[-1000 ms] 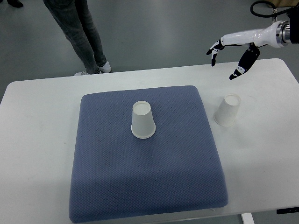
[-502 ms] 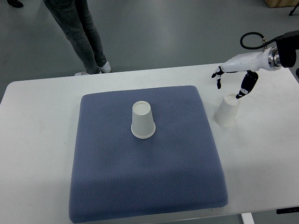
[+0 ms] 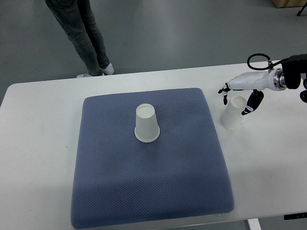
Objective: Stack paper cups
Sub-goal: 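Lower the right hand around the cup and close the fingers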
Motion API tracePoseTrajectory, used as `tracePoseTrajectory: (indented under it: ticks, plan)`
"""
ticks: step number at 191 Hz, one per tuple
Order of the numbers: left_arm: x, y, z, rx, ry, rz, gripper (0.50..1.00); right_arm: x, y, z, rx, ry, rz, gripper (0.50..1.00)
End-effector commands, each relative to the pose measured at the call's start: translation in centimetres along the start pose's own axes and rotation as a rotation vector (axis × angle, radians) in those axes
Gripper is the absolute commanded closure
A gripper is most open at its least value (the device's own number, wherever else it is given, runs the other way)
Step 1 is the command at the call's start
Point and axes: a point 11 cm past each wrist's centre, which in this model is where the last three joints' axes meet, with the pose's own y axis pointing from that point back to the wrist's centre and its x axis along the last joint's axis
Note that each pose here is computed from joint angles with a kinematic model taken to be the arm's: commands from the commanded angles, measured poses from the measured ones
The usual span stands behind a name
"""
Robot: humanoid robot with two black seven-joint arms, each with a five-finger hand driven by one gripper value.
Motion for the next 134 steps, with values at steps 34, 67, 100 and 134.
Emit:
tracePoseTrajectory:
  ticks: [34,67,100,134]
  plan:
    - [0.0,0.0,0.0,0.000,0.000,0.000,0.500,-1.8,-0.7,0.7,-0.018,-0.004,0.035,0.601]
    - [0.0,0.0,0.0,0.000,-0.001,0.000,0.500,-2.8,-1.6,0.5,-0.016,-0.010,0.036,0.599]
    - [0.0,0.0,0.0,0.000,0.000,0.000,0.500,-3.7,-2.0,0.6,-0.018,-0.014,0.041,0.601]
    - [0.0,0.0,0.0,0.000,0.000,0.000,0.500,-4.2,-2.3,1.0,-0.033,-0.016,0.047,0.601]
